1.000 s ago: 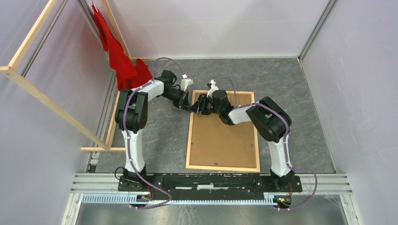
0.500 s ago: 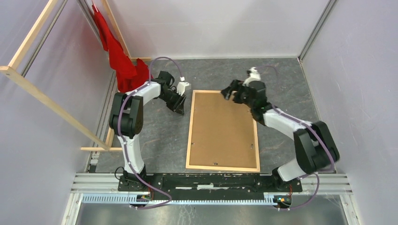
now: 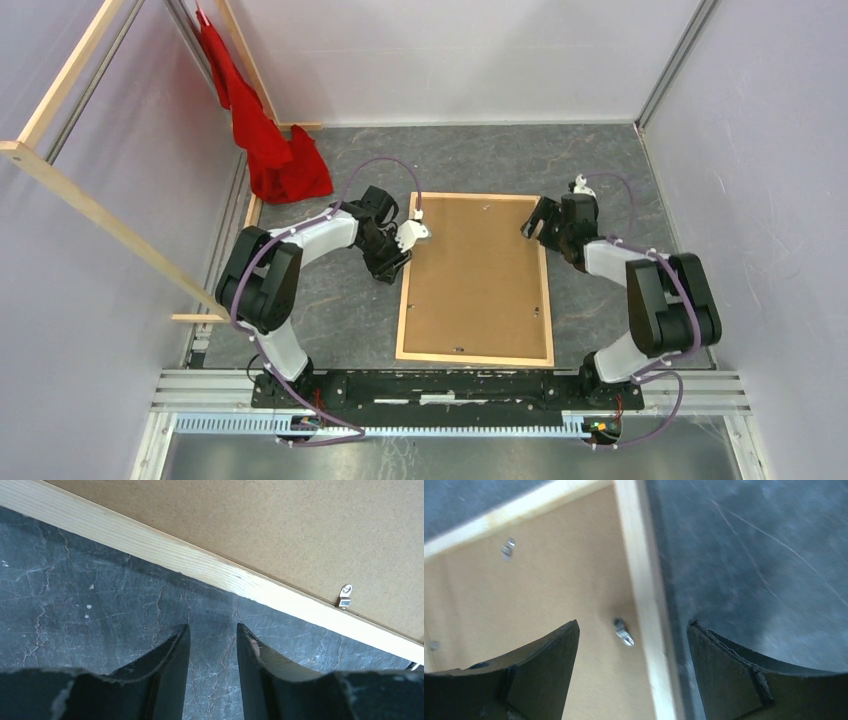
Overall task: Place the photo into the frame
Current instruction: Adjust the photo frame at the center of the board.
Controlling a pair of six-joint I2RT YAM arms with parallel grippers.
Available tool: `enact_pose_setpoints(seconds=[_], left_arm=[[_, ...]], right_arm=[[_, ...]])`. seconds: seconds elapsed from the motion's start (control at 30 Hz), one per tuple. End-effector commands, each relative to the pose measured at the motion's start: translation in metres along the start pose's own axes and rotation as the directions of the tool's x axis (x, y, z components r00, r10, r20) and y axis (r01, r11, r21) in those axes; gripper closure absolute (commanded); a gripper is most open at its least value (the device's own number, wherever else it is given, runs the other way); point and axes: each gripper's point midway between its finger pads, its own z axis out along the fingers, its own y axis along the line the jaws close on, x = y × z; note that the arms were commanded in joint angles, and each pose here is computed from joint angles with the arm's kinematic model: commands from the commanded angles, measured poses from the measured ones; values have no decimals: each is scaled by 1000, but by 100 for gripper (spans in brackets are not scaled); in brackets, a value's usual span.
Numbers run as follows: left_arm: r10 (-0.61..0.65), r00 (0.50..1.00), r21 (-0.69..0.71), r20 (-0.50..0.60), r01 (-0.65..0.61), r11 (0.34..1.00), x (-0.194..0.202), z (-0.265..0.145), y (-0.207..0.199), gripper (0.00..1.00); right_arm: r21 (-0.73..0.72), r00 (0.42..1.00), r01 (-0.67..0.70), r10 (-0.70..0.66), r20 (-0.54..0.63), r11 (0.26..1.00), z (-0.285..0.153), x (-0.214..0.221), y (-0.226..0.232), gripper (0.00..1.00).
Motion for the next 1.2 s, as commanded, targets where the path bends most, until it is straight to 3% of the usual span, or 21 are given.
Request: enact_pose_setpoints(seconds=[0.0,0.13,0.33,0.47,0.57,0.7,0.9,1.03,1.17], left_arm=[[54,998,1,-31,-54,999,10,7,-10,54],[33,999,8,-19,-33,999,3,21,-19,55],[50,999,66,-21,-49,997,-15,36,-40,54],[98,994,120,-43,-92,988,-18,39,-63,51],[155,986,172,-67,-141,975,-11,30,-76,39],[232,970,173,-80,-215,961,-4,9,-79,32],[290,957,158,-3,-286,945,-26,-46,-66,29],[245,969,39,30,-246,968,-43,-78,-11,30],[32,997,-181,75,-18,983,-60,-92,90,36]], right_arm=[[-139,999,-41,36,-33,990,22,-12,39,15],[-186,993,25,-46,-108,982,53,-12,86,16],[-365,971,137,-198,-135,921,94,-3,215,17],[-462,940,158,-275,-199,873,112,14,270,17],[-470,943,179,-287,-169,864,113,6,272,15],[-401,946,265,-317,-67,877,100,-27,255,5],[-222,942,332,-309,132,917,46,-104,219,2],[-52,932,330,-316,179,943,3,-123,179,2],[-41,945,312,-305,117,949,-33,-91,145,2]])
